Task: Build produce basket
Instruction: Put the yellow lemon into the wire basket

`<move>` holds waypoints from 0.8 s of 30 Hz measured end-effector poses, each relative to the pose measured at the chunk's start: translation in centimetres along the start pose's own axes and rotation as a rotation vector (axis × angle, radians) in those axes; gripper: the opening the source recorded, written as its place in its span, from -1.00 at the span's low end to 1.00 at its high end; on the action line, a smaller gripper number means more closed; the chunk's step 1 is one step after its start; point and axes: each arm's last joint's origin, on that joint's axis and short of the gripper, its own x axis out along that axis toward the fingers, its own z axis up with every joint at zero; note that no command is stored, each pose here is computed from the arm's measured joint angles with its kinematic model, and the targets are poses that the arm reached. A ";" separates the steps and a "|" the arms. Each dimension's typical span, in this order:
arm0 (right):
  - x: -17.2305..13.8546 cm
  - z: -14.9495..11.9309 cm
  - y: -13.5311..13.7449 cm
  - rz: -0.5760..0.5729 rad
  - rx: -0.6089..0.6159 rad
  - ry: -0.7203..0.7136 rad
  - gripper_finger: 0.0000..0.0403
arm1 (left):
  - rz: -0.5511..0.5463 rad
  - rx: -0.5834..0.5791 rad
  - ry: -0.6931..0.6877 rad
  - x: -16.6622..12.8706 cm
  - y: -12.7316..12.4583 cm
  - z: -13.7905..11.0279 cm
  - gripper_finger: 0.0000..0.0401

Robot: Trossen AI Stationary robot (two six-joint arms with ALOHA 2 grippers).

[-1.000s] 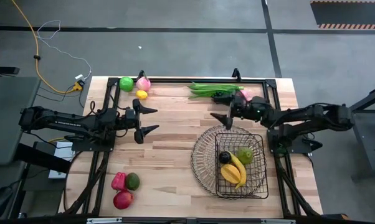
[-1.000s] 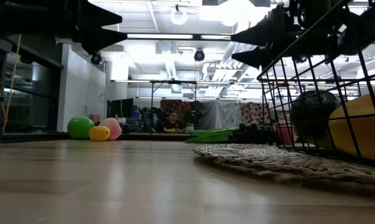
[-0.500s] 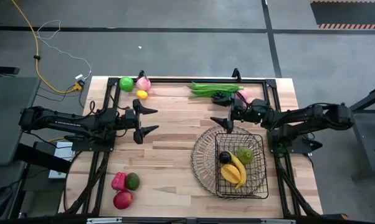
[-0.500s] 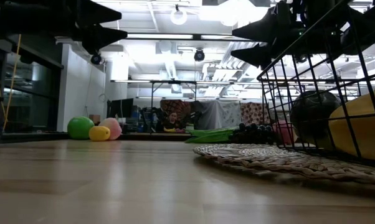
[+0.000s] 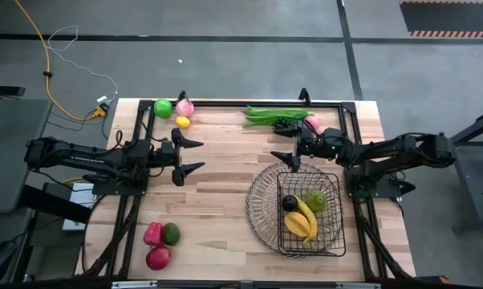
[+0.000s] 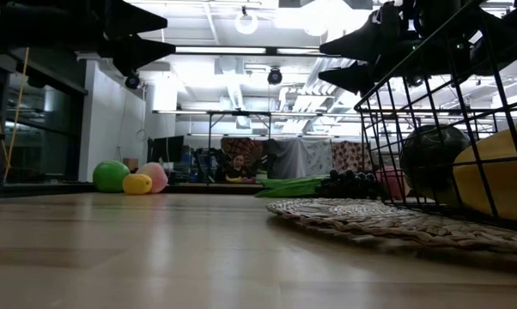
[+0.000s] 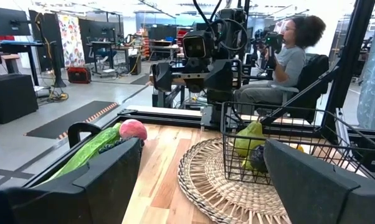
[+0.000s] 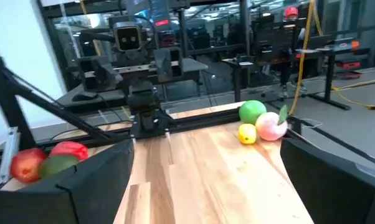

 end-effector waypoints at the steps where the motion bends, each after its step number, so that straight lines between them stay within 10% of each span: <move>1: 0.0 0.0 0.0 -0.013 0.000 -0.001 0.95 | 0.001 0.000 0.000 0.0 0.0 0.0 0.64; 8: 0.0 0.0 -0.1 -0.050 0.005 -0.005 0.95 | 0.328 -0.053 0.036 0.2 0.9 0.1 0.64; 14: 0.0 0.0 -0.1 -0.049 0.010 -0.005 0.95 | 0.742 -0.086 0.272 1.1 2.5 -0.8 0.64; 24: 0.0 0.0 -0.1 -0.049 0.027 -0.006 0.95 | 1.090 -0.167 0.668 3.1 8.6 -4.5 0.64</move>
